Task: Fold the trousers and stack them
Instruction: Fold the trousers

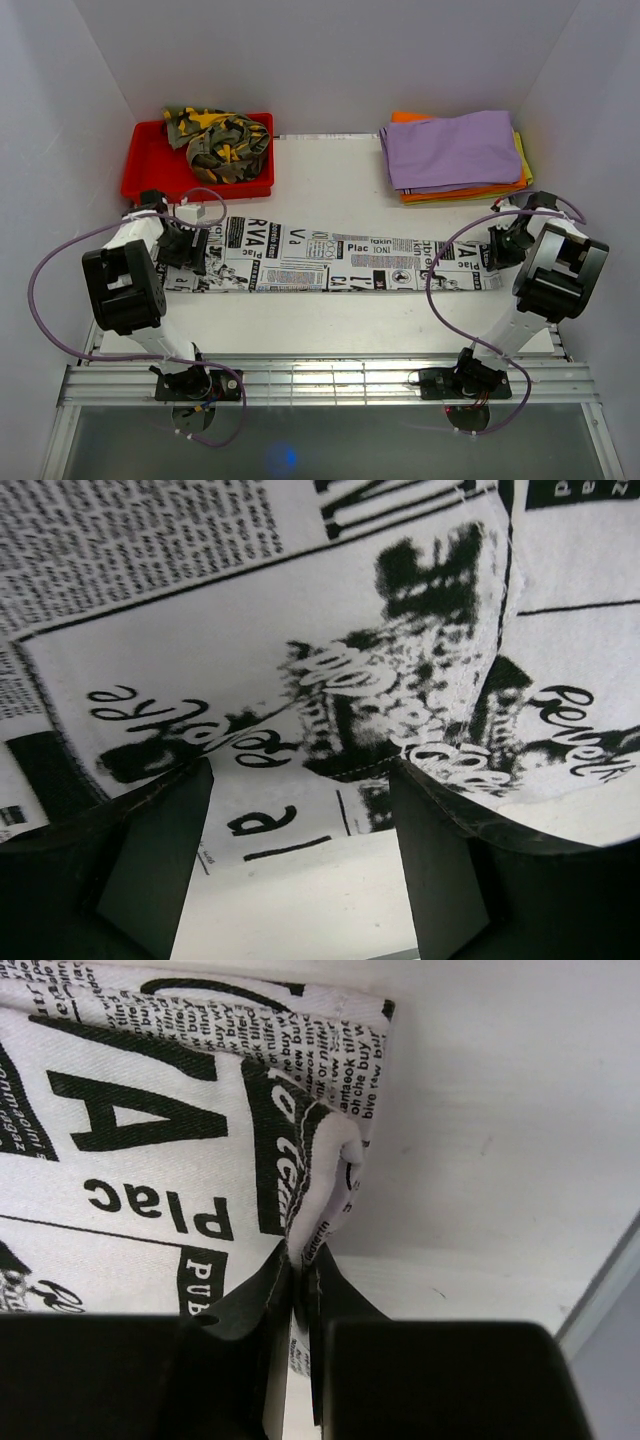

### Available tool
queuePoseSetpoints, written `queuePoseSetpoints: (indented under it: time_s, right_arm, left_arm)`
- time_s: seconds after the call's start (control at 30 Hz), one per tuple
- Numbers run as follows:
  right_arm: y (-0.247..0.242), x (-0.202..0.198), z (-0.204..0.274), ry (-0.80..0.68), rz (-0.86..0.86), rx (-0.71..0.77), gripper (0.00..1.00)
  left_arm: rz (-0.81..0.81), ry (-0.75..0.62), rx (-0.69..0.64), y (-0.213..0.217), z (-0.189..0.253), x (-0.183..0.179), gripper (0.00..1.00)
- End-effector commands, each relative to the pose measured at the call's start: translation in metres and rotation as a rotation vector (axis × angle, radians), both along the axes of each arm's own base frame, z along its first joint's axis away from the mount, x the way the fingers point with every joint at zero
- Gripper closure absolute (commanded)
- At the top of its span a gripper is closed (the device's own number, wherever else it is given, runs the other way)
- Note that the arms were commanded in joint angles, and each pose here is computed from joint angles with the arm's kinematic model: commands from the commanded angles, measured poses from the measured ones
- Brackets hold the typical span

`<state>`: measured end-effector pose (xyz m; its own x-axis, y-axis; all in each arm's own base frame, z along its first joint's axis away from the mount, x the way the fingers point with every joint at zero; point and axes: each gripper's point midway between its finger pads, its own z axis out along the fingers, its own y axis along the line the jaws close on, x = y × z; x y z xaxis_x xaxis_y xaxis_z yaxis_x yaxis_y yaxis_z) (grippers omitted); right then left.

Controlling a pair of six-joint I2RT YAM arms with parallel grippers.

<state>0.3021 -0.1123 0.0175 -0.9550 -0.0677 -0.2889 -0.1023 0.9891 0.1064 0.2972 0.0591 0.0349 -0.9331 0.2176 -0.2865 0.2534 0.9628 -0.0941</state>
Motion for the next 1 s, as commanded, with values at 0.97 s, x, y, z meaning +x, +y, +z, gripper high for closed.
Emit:
queuePoseSetpoints:
  time_s: [0.97]
  right_arm:
    - [0.319, 0.031, 0.163, -0.351, 0.376, 0.636, 0.92]
  left_arm:
    - [0.110, -0.022, -0.105, -0.020, -0.021, -0.011, 0.26]
